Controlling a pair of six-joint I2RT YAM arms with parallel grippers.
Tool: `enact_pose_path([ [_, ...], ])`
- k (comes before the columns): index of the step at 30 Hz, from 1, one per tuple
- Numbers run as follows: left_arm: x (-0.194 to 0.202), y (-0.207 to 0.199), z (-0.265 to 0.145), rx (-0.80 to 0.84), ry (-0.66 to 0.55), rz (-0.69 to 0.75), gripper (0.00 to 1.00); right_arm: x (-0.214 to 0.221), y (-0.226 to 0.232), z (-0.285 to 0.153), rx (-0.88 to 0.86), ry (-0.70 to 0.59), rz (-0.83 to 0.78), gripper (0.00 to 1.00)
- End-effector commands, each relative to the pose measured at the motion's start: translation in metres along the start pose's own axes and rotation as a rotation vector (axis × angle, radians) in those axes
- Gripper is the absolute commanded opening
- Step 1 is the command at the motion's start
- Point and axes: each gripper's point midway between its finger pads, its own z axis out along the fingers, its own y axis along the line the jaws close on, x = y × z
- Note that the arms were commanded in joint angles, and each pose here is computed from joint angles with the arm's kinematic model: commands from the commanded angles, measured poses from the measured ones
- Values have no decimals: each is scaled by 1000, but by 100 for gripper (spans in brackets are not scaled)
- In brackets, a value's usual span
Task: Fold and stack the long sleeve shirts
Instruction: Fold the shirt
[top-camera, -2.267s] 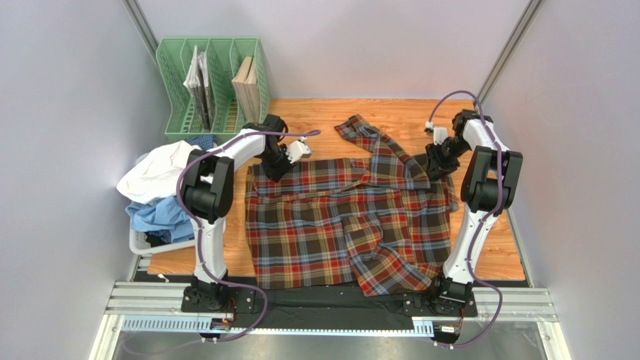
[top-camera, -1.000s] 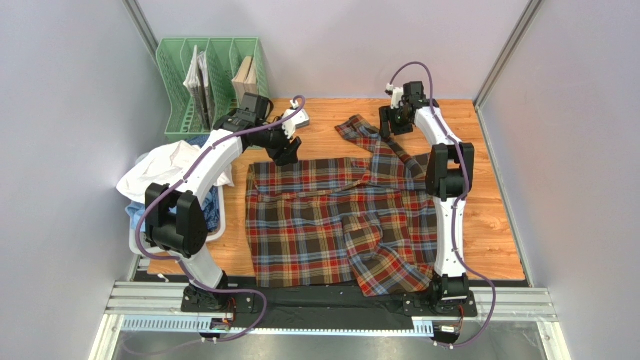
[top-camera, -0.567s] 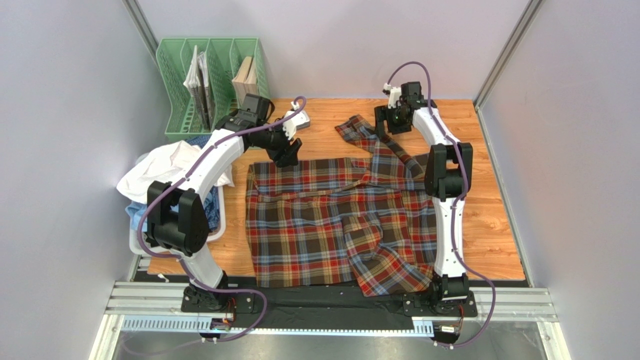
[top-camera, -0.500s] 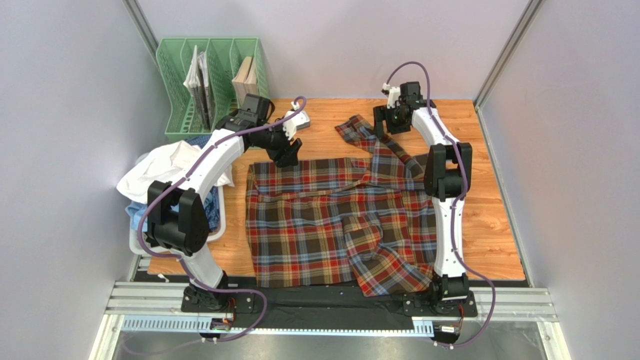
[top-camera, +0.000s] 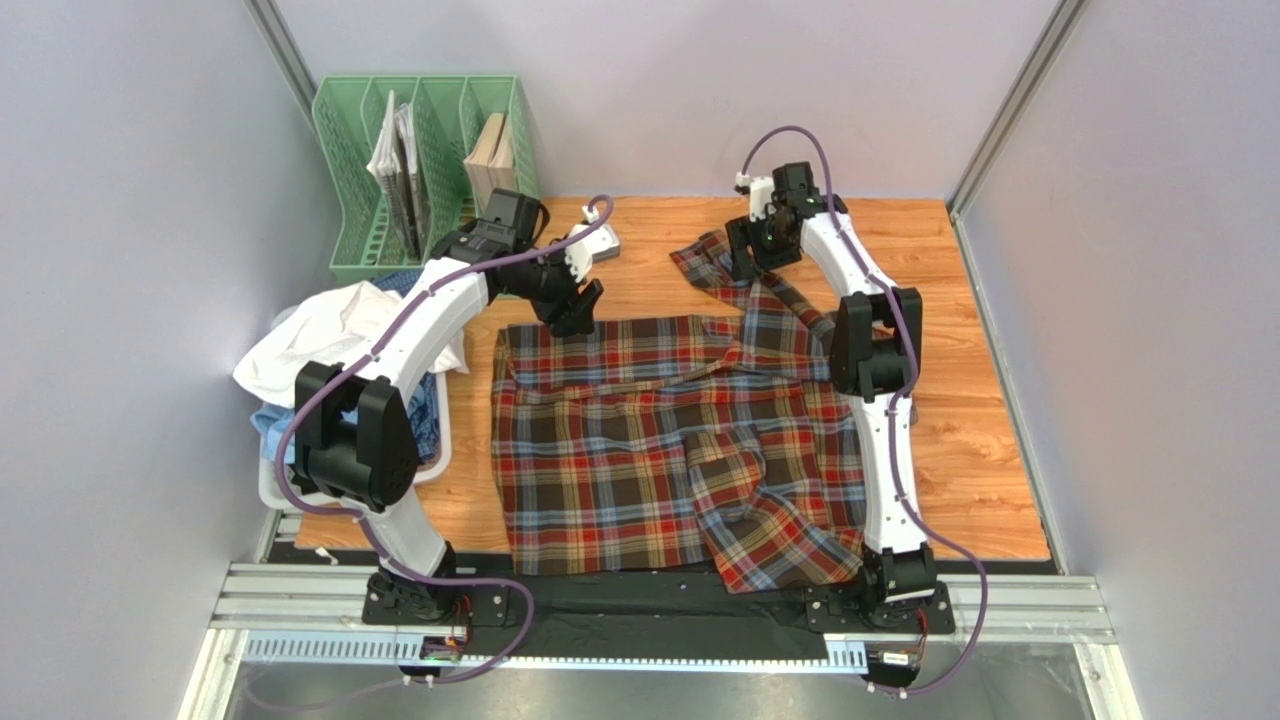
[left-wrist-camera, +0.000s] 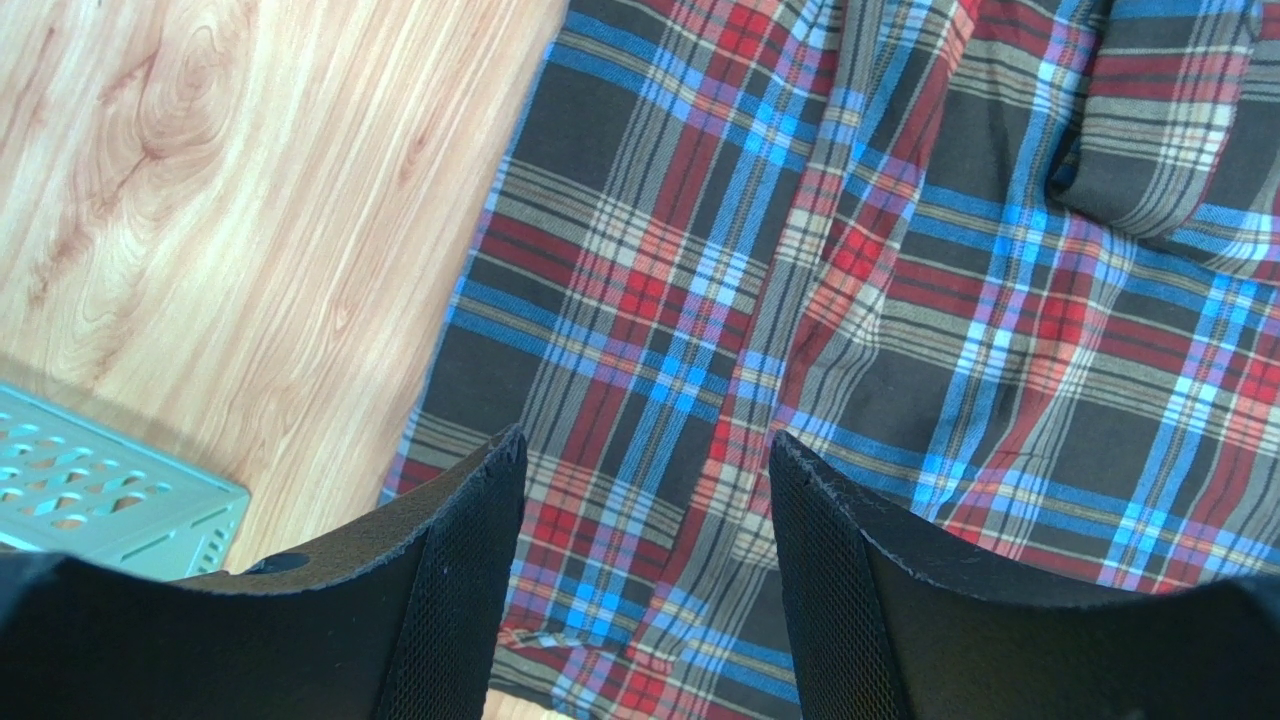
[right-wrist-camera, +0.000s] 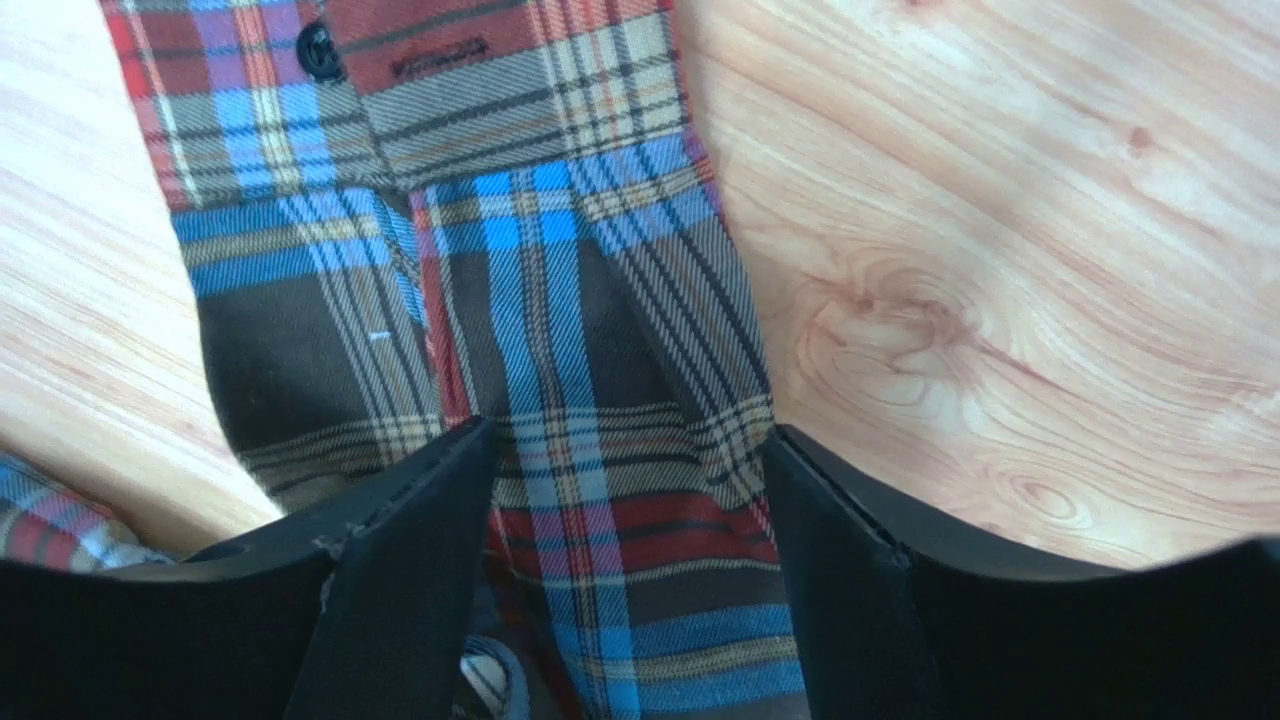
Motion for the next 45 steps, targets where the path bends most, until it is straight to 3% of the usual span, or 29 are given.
enact_pose_path([
  [1, -10, 7, -11, -28, -14, 35, 67, 36, -4, 10, 12, 131, -33, 61],
  [3, -9, 10, -11, -36, -11, 33, 67, 37, -1, 8, 3, 139, -49, 43],
  [4, -10, 10, -11, -35, -13, 27, 67, 36, 0, 7, 0, 138, -59, 20],
  [6, -11, 12, -13, -37, -18, 10, 66, 28, 7, 0, -22, 118, -76, 3],
  [7, -13, 11, -13, -28, -26, -1, 66, 14, 9, -14, -20, 84, -94, 0],
  [13, -36, 26, -29, -53, -116, -108, 65, -47, 30, -90, -32, -124, -155, 0],
  [14, -42, 29, -36, -74, -136, -110, 65, -73, 36, -125, -14, -219, -186, 0],
  [17, -55, 37, -51, -132, -190, -113, 66, -79, 65, -167, -46, -276, -253, 0],
  [22, -64, 29, -64, -131, -222, -91, 66, -21, 109, -186, -126, -159, -434, 0],
  [23, -64, 25, -66, -123, -227, -90, 66, 12, 118, -174, -161, -83, -435, 0],
  [29, -53, 1, -71, -76, -231, -49, 67, 88, 137, -206, -201, -2, -417, 0],
  [30, -50, -2, -71, -70, -228, -44, 67, 116, 140, -202, -224, 55, -397, 1],
  [32, -43, -11, -71, -47, -224, -20, 67, 137, 148, -217, -252, 60, -398, 13],
  [33, -40, -14, -70, -38, -220, -15, 67, 150, 152, -221, -275, 75, -409, 31],
  [36, -28, -23, -67, -18, -201, 13, 67, 179, 151, -228, -282, 105, -441, 68],
  [39, -18, -29, -62, -4, -185, 20, 68, 166, 146, -233, -263, 60, -443, 76],
  [45, -12, -38, -57, 27, -179, 8, 68, 137, 149, -223, -290, 25, -585, 79],
])
